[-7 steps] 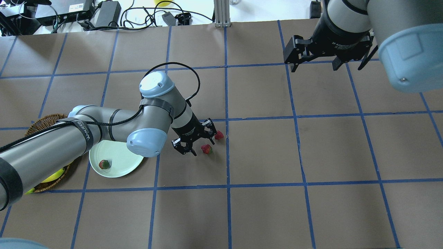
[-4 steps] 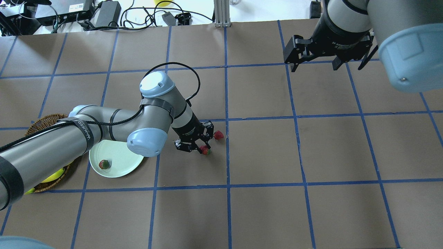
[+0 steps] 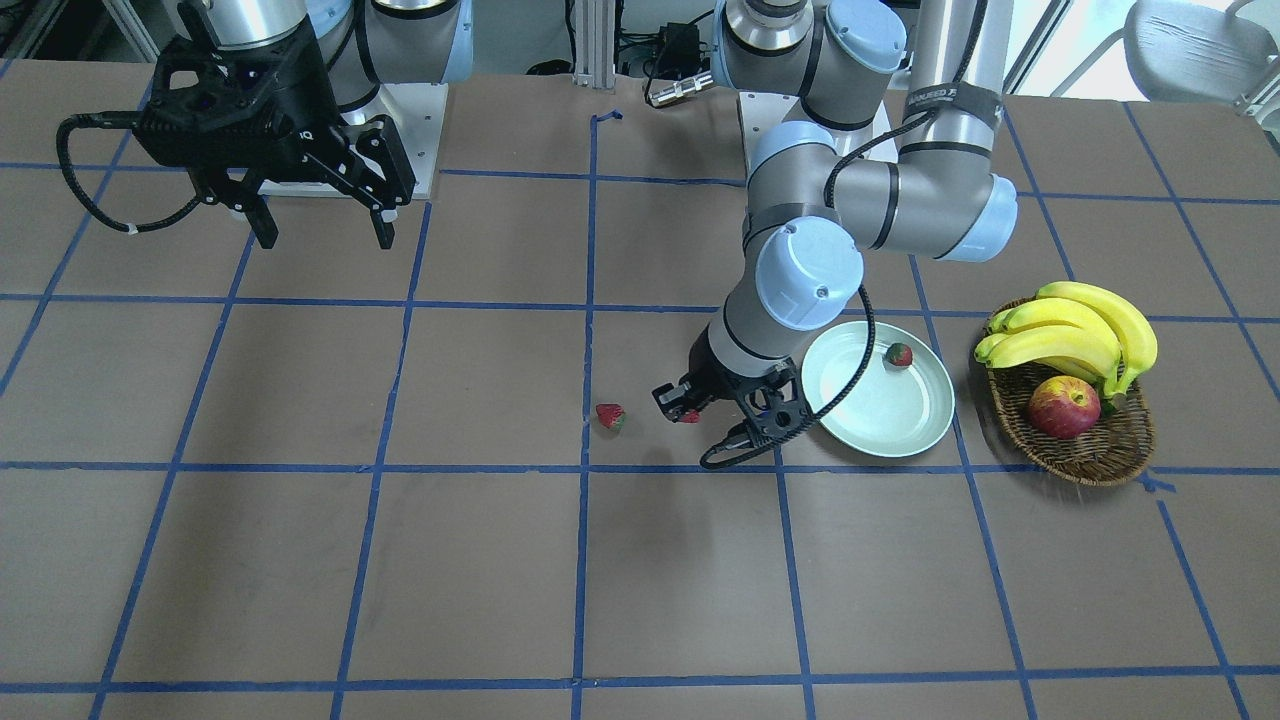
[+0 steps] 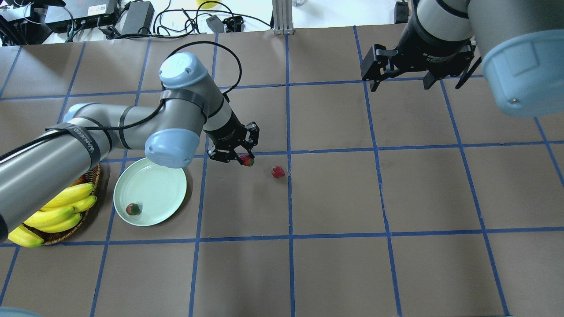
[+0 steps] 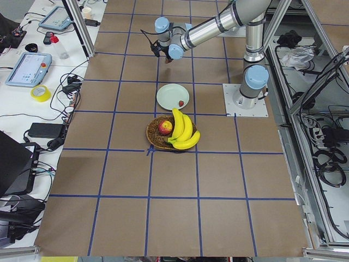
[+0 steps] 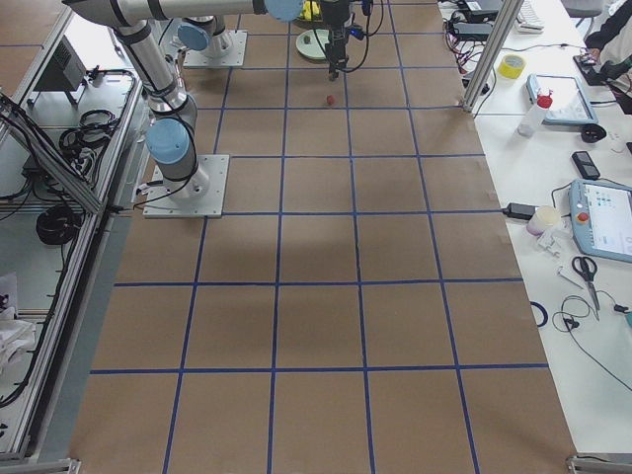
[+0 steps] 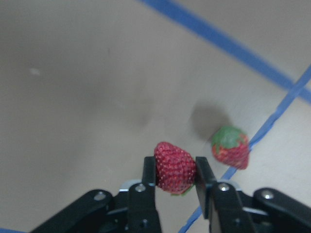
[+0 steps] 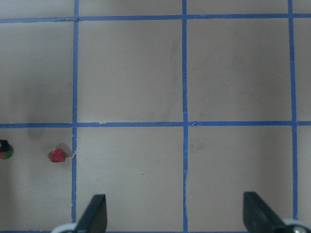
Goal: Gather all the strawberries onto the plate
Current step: 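Carry it onto the green plate and release it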
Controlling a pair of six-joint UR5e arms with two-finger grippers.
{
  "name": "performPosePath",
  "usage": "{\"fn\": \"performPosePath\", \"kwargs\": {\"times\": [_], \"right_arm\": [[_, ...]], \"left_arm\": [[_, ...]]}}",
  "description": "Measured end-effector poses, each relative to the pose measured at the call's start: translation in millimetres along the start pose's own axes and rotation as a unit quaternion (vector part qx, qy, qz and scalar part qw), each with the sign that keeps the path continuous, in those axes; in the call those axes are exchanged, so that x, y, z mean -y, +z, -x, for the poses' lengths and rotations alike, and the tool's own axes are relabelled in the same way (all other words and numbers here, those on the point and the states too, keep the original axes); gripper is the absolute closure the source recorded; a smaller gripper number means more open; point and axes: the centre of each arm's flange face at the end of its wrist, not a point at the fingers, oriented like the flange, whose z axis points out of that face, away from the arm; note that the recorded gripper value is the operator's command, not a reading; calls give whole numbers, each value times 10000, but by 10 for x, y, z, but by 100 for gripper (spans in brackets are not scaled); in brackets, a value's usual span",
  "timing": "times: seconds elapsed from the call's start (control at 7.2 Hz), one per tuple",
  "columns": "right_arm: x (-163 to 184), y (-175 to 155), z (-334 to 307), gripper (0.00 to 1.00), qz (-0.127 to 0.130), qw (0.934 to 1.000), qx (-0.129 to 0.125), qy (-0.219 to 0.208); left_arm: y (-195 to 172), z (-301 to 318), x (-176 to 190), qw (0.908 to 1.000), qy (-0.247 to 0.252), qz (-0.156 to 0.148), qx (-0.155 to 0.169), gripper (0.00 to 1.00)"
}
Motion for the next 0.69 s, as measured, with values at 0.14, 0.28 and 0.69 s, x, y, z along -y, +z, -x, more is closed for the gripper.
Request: {"fn": "performPosePath", "kwargs": {"times": [0.14, 0.28, 0.69], "right_arm": [[0, 0, 0, 0, 0, 10000, 0, 0], [0, 0, 0, 0, 0, 10000, 0, 0], [-1, 2, 4, 0, 2, 10000, 1, -9]], "left_arm": [[-213, 225, 261, 9993, 162, -71, 331, 100], [-372, 546, 491, 9972, 370, -72, 651, 100], [-506, 1502, 956, 9885, 852, 124, 1240, 37]]}}
